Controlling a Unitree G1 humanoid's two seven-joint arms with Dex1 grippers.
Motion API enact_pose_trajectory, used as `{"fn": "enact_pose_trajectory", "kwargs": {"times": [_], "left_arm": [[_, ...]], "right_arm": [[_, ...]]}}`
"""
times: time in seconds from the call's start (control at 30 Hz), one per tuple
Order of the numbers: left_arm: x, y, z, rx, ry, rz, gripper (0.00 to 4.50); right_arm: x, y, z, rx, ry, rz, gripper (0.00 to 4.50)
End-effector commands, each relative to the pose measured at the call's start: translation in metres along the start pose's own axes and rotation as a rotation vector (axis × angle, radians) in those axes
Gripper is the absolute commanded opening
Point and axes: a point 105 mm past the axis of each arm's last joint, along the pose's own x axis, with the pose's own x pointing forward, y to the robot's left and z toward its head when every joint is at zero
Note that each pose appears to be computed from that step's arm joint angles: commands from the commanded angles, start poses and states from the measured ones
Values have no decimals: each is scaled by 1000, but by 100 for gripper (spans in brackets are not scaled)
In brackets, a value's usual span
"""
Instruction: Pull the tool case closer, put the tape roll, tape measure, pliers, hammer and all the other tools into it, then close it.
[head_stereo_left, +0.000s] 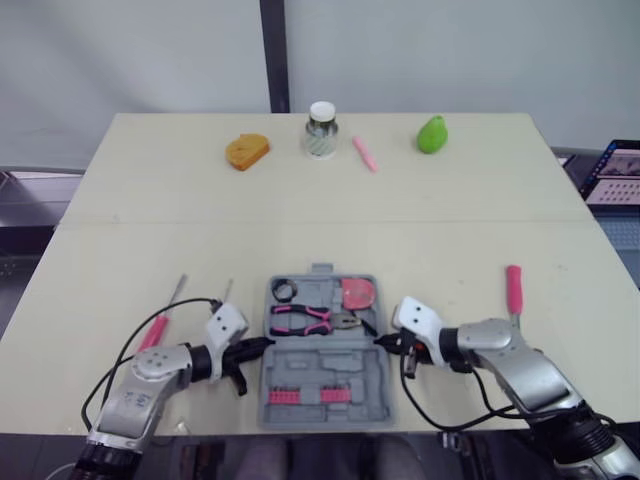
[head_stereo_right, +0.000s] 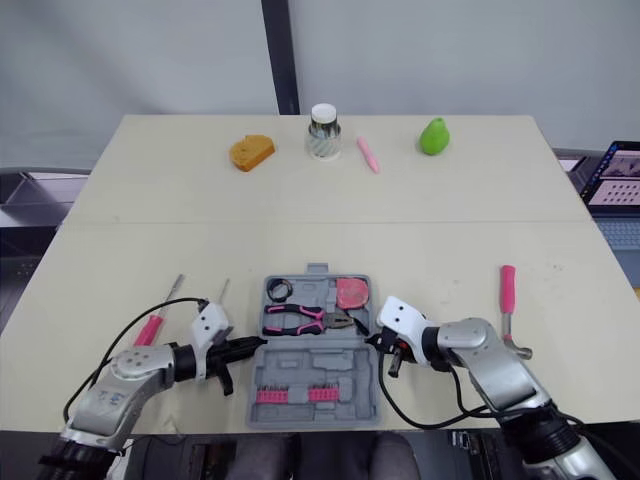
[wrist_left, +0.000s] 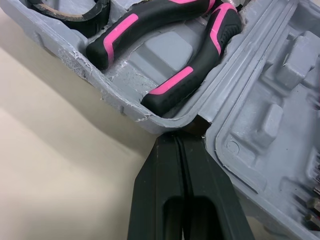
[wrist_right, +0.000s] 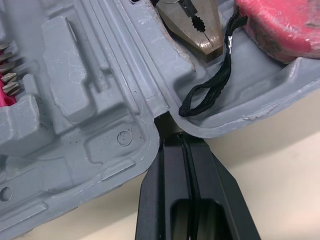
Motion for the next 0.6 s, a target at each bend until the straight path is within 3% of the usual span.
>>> {"fn": "enact_pose_trajectory", "kwargs": {"times": [0.03, 0.6], "left_arm": [[10, -3, 10, 45, -32, -18, 5], [16, 4, 19, 67, -63, 0, 5]], "right_arm": [[4, 0, 21, -44, -77, 3, 0], [7, -6, 22, -54, -78, -20, 0]]}}
